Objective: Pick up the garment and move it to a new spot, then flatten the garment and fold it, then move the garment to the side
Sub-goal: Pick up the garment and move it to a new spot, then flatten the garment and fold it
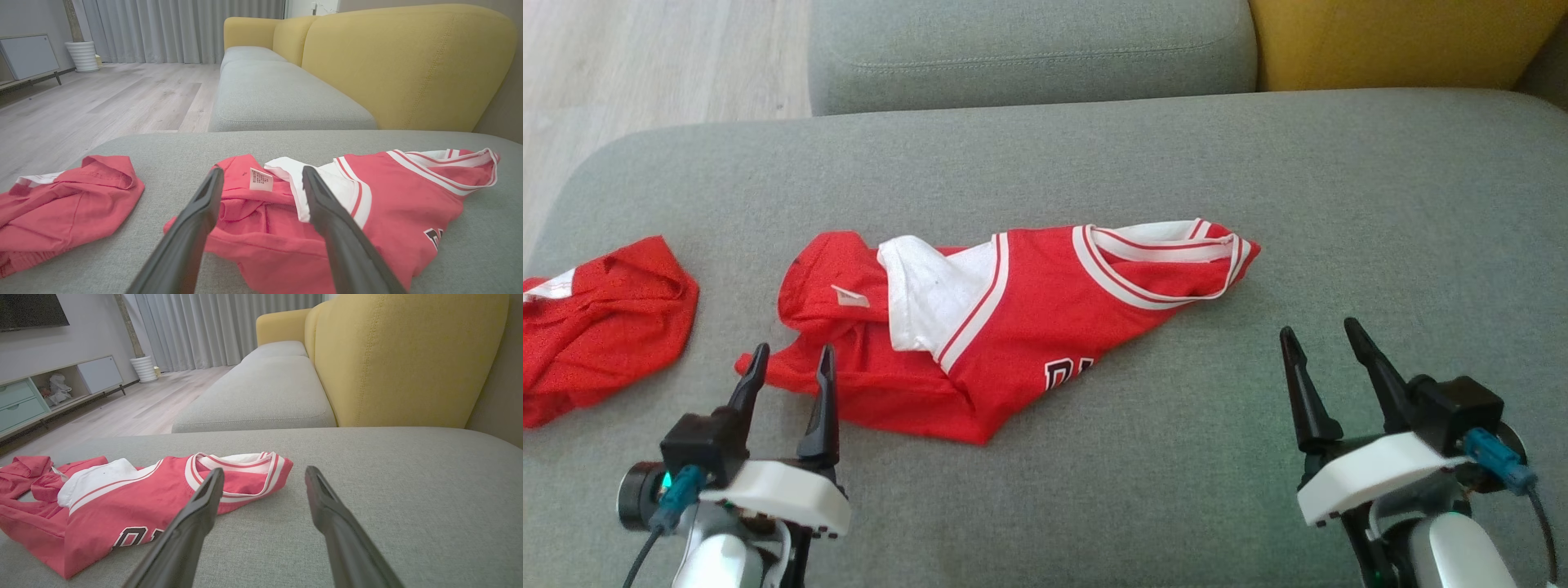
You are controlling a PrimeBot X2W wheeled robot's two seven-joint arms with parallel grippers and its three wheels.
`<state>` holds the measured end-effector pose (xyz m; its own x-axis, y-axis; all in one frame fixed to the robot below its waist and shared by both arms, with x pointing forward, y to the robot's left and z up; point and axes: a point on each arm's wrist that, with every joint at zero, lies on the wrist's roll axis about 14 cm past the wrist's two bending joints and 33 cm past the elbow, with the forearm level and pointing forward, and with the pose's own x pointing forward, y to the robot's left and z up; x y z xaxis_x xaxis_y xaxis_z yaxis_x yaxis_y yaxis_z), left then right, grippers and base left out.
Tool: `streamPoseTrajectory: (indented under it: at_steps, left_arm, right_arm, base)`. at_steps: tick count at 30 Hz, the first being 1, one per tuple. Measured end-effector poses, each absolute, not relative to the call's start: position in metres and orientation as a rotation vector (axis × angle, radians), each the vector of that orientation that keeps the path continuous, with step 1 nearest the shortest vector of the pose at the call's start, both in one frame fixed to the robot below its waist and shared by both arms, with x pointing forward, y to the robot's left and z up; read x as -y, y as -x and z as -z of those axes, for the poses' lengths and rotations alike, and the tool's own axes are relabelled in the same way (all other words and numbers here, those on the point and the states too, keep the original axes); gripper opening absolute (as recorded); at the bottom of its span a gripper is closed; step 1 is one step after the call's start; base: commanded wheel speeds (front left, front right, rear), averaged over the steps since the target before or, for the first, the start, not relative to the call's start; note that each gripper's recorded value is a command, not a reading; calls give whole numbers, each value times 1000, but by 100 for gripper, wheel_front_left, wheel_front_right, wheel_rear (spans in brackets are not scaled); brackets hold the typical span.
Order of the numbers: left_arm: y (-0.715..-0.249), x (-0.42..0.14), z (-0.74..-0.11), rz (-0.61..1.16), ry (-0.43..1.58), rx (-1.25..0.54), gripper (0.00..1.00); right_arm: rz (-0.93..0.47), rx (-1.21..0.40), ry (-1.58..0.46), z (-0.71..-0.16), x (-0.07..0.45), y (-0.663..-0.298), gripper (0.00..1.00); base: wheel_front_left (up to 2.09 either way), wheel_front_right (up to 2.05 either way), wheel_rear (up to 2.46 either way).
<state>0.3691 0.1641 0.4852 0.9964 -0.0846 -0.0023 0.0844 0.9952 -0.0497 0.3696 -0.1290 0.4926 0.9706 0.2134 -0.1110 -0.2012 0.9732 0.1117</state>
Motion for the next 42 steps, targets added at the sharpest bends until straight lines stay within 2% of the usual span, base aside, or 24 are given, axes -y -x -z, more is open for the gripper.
streamPoseTrajectory:
  at_steps: [19, 24, 35, 42]
  left_arm:
    - [-370, -164, -478, 84, 50, -27, 100]
    - [-373, -164, -475, 80, 54, -36, 100]
    - [-399, -177, -487, 53, 60, 3, 100]
    - [-406, -192, -485, 6, 62, -2, 100]
  right_arm:
    - [-221, -153, -87, -486, 125, -374, 100]
    - [-280, -222, -72, -467, 106, -378, 100]
    - [-485, -310, 3, -442, 32, -440, 100]
    - [-556, -393, 68, -416, 3, -474, 100]
  base:
    - [0, 0, 0]
    - [0, 0, 0]
    - [0, 0, 0]
    - [0, 0, 0]
